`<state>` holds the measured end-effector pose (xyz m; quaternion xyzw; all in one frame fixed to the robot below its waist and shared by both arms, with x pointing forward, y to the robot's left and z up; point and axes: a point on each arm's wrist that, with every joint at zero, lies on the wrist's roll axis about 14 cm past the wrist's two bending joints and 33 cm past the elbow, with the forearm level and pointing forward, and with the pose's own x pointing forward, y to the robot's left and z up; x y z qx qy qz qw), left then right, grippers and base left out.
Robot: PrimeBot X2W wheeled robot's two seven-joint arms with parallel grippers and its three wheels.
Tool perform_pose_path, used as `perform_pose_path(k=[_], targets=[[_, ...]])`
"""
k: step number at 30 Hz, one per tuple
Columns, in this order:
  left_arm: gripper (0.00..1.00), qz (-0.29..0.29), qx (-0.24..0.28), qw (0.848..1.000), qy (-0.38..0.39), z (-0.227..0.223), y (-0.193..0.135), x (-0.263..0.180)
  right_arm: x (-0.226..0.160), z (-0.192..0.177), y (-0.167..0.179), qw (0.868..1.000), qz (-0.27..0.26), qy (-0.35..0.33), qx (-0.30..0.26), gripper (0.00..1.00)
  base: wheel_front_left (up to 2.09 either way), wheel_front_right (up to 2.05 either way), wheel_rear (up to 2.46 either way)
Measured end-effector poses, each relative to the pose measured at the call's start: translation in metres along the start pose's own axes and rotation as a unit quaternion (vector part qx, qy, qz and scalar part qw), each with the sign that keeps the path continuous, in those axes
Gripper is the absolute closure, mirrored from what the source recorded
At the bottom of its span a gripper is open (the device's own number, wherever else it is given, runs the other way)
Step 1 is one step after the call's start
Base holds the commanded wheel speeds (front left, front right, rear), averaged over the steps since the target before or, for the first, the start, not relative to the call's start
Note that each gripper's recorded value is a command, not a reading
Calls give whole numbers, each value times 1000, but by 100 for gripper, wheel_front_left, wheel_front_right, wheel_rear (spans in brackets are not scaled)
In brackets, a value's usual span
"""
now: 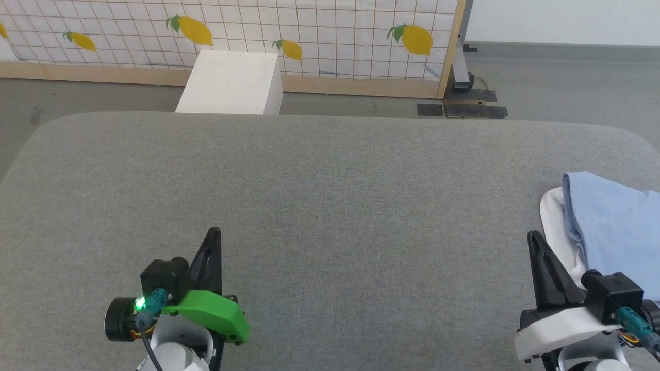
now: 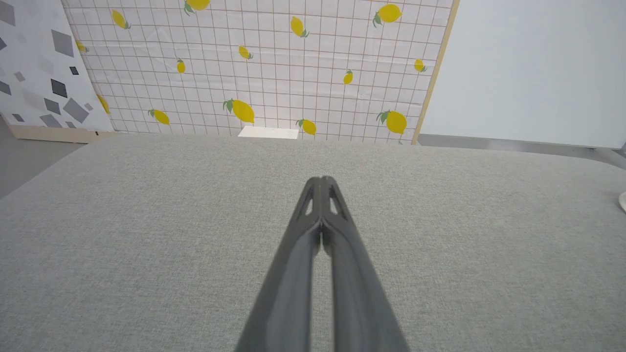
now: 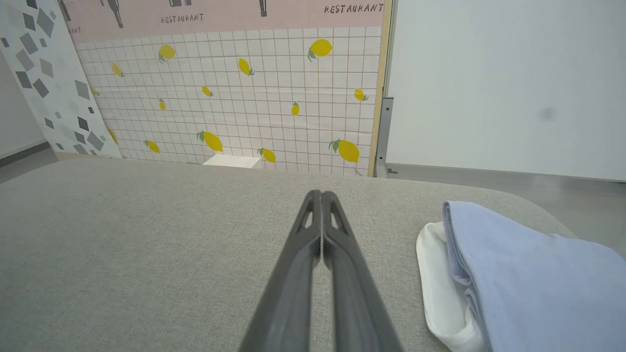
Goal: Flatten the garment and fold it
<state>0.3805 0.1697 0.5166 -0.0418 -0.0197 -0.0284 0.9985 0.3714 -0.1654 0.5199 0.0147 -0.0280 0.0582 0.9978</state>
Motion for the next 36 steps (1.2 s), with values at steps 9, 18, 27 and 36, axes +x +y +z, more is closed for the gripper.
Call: perform_pose_path(k=[9, 18, 27, 36], targets=[[100, 2, 11, 1000, 0, 3, 0, 1, -1, -1, 1, 1000, 1, 7, -4, 100, 0, 0, 0], [100, 4, 21, 1000, 4, 4, 0, 0, -1, 0, 1, 1000, 2, 11, -6, 100, 0, 0, 0], [100, 6, 27, 1000, 5, 6, 1, -1, -1, 0, 2, 1000, 3, 16, -11, 100, 0, 0, 0], [100, 9, 32, 999, 7, 8, 2, -2, -2, 0, 2, 1000, 4, 22, -15, 100, 0, 0, 0]])
